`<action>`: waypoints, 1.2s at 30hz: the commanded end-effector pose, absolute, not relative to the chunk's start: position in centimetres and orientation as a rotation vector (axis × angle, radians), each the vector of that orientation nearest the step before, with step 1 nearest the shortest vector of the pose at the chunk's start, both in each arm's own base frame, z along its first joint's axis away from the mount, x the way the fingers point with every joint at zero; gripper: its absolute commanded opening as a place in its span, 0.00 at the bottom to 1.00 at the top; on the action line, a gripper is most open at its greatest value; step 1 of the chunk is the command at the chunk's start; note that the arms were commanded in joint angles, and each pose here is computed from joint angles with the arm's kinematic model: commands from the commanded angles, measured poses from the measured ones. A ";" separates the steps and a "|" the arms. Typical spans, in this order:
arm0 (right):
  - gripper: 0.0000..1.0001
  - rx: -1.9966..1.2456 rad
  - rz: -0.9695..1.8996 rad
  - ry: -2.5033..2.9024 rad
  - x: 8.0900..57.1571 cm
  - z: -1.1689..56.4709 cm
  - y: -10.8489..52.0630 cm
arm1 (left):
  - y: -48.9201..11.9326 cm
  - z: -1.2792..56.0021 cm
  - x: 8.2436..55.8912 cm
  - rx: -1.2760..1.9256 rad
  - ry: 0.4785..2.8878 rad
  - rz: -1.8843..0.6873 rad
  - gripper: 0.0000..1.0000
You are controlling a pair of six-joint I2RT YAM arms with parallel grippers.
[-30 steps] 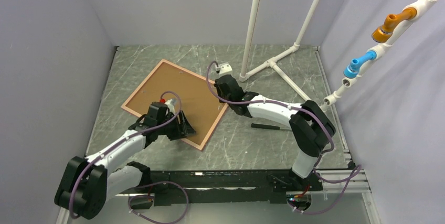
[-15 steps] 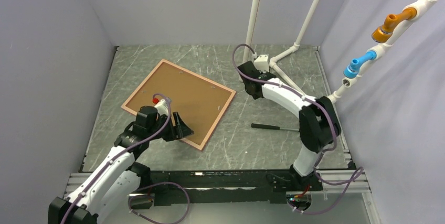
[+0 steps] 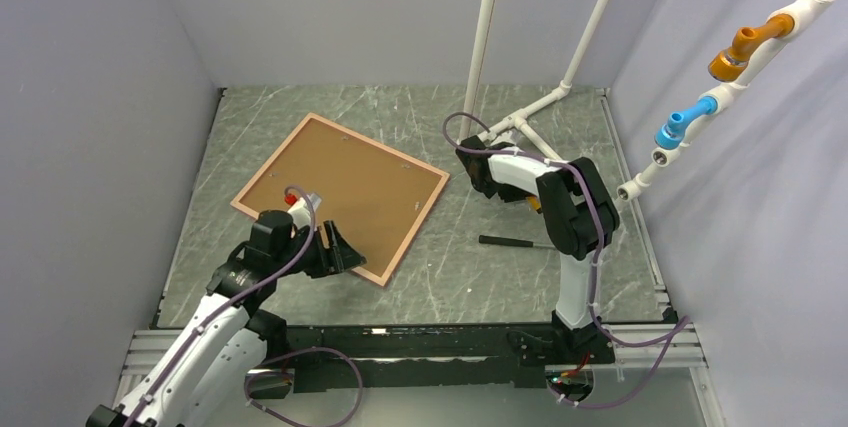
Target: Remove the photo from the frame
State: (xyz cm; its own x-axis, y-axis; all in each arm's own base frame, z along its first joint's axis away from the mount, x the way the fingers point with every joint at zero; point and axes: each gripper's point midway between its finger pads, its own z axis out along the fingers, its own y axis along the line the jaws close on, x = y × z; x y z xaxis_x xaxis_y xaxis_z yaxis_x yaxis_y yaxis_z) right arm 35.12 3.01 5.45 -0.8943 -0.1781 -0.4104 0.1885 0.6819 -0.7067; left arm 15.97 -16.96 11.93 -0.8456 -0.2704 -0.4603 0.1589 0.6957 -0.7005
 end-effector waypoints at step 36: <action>0.97 -1.081 0.663 2.092 16.7 9.0 41.1 | -12.4 13.5 15.1 -0.674 2.307 -0.870 0.64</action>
State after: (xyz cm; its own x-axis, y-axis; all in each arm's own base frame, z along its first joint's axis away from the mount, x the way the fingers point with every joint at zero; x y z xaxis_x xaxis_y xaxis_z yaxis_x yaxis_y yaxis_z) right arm 16.91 37.97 7.22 -0.4557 -0.5606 -0.6914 -0.8180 0.5701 0.0769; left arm 14.39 -13.48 13.47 -0.7859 -0.4978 -0.3668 -0.1320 0.7146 -0.6869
